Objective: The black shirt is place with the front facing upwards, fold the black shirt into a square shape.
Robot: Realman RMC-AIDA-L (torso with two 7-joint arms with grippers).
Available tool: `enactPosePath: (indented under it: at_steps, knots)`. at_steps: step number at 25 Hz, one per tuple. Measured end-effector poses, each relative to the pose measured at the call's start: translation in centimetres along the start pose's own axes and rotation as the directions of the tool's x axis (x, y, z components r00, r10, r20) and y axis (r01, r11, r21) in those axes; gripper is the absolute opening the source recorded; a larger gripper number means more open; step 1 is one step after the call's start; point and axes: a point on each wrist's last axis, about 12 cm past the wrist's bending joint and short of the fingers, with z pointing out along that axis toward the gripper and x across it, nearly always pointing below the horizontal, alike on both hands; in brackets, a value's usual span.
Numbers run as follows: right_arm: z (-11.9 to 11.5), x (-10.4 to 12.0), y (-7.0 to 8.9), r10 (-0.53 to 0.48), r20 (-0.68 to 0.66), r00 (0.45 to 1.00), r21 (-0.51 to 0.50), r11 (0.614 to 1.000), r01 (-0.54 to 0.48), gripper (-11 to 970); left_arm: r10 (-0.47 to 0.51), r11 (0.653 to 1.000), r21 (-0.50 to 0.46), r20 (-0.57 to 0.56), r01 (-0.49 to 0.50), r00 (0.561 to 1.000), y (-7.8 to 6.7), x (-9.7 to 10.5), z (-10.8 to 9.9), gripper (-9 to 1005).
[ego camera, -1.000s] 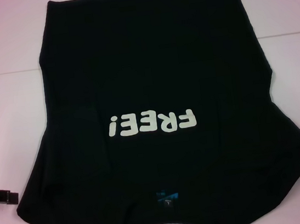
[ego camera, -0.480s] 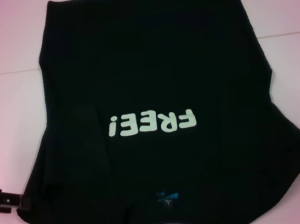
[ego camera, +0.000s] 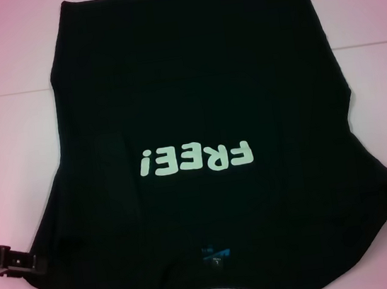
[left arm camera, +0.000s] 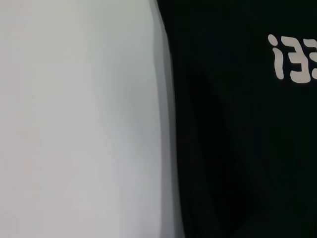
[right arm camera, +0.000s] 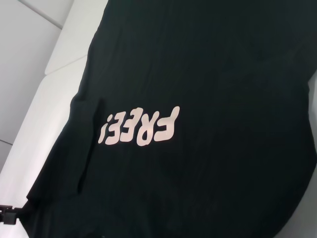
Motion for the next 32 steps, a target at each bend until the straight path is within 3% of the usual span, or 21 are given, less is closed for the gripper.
enactPosePath:
  at_steps: [18, 23, 32]
  knots:
    - [-0.17, 0.06, -0.09, 0.007, 0.012, 1.0, -0.001, 1.0, -0.007, 20, 0.02, 0.999, 0.025, -0.015, -0.02, 1.0, -0.61, -0.69, 0.68, 598]
    - [-0.12, 0.07, -0.07, 0.007, 0.012, 1.0, -0.003, 1.0, -0.007, 20, 0.017, 1.0, -0.008, -0.017, -0.017, 1.0, -0.28, -0.71, 0.65, 429]
    - [-0.04, -0.05, 0.01, 0.004, 0.011, 1.0, -0.004, 1.0, -0.004, 20, 0.025, 0.999, -0.035, -0.015, -0.026, 1.0, -0.05, -0.83, 0.39, 419]
